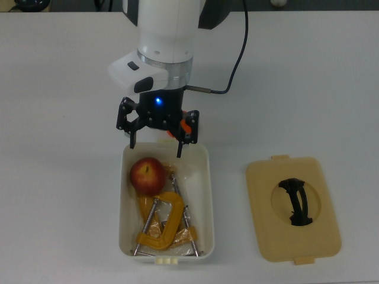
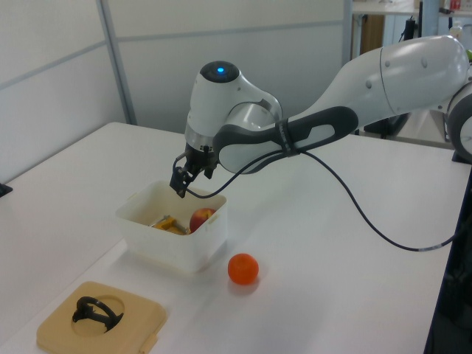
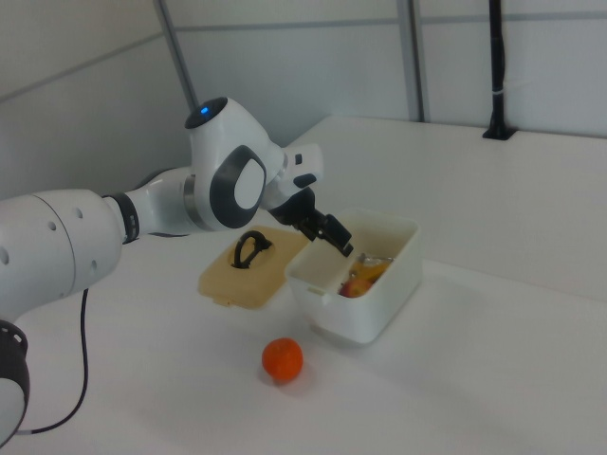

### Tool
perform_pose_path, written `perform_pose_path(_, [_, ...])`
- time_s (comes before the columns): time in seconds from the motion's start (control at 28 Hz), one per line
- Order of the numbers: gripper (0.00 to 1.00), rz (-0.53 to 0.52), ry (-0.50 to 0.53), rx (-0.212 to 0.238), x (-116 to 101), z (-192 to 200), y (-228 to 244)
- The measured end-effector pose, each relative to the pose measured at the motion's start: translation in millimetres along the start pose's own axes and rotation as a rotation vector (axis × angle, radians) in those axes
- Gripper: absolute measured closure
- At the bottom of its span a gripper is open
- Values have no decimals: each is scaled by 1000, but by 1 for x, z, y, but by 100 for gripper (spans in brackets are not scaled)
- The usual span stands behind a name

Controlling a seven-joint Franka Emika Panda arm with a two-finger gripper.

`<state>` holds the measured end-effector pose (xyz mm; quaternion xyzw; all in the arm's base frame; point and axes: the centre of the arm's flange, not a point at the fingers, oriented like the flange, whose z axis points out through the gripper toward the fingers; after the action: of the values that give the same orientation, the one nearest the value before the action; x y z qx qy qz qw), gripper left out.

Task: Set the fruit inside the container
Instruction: 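Lift the apple and lower it into the white container, releasing it, then move the open gripper over the orange and lower onto it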

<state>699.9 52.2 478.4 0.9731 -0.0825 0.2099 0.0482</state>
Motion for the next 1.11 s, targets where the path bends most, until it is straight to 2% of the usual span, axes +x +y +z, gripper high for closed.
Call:
perform_pose_path(0.11, [0, -38, -78, -20, -11, -3, -11])
perform_pose_path(0.18, [0, -102, -147, -29, -23, -8, -22])
perform_pose_path(0.32, [0, -249, -291, 8, -45, -16, -35])
perform_pose_path(0.54, [0, -402, -415, 33, -71, -3, -34])
perform_pose_path(0.75, [0, -462, -494, 24, -102, 36, -35])
perform_pose_path(0.96, [0, -478, -510, 29, -119, 64, -38])
perform_pose_path(1.11, [0, -499, -528, 12, -127, 81, -38])
